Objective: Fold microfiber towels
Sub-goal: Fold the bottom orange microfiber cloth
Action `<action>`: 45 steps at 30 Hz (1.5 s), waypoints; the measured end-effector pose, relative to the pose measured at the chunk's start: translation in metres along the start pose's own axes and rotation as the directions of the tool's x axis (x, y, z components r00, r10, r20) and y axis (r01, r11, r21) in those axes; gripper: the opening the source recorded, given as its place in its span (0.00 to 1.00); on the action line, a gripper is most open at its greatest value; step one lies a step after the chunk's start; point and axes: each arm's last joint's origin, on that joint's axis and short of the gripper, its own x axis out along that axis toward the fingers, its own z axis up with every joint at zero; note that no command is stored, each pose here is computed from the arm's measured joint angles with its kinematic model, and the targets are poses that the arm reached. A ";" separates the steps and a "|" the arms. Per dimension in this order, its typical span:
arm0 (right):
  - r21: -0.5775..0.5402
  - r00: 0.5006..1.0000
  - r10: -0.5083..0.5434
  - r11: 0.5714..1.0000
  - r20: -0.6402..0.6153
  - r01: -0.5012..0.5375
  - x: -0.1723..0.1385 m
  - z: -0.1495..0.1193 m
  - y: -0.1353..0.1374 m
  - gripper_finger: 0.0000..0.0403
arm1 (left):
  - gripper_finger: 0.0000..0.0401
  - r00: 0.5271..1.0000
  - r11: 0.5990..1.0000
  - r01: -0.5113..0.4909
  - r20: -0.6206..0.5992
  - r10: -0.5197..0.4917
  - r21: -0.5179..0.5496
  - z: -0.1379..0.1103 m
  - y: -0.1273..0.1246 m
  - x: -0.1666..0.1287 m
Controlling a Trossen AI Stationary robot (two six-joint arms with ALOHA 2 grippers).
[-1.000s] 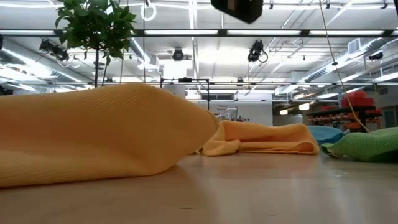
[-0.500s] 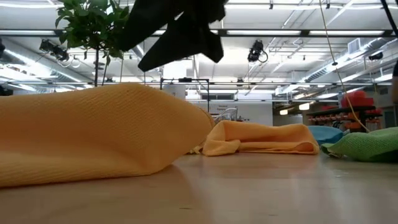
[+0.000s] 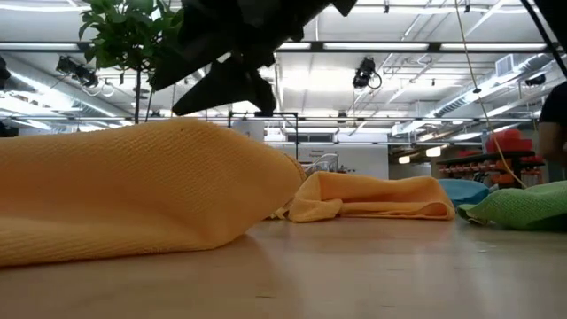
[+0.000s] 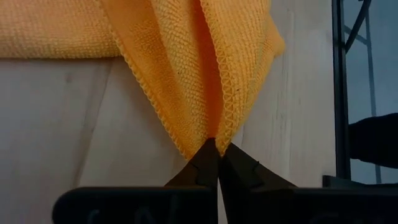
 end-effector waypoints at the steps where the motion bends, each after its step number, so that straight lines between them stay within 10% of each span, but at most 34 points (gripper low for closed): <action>1: -0.017 1.000 0.006 1.000 -0.001 -0.006 0.001 0.000 -0.001 0.45 | 0.04 1.000 1.000 0.000 0.000 0.000 0.000 0.000 0.000 0.000; 13: -0.110 0.999 -0.031 0.993 -0.012 0.029 0.035 -0.015 -0.015 0.67 | 0.03 1.000 1.000 -0.014 0.009 0.014 -0.017 0.004 0.002 0.002; 28: -0.130 0.998 -0.001 0.991 -0.067 -0.008 0.056 -0.026 -0.030 0.66 | 0.02 0.999 0.999 -0.032 0.002 0.032 -0.017 0.004 0.004 0.002; 41: -0.181 0.999 0.010 0.983 -0.054 -0.020 0.050 -0.022 -0.026 0.06 | 0.04 0.998 0.998 -0.062 -0.012 0.062 -0.001 0.002 0.007 0.001; 45: -0.184 0.998 0.019 0.982 -0.059 -0.030 0.050 -0.022 -0.026 0.02 | 0.05 0.998 0.998 -0.067 -0.014 0.067 0.004 0.002 0.008 0.001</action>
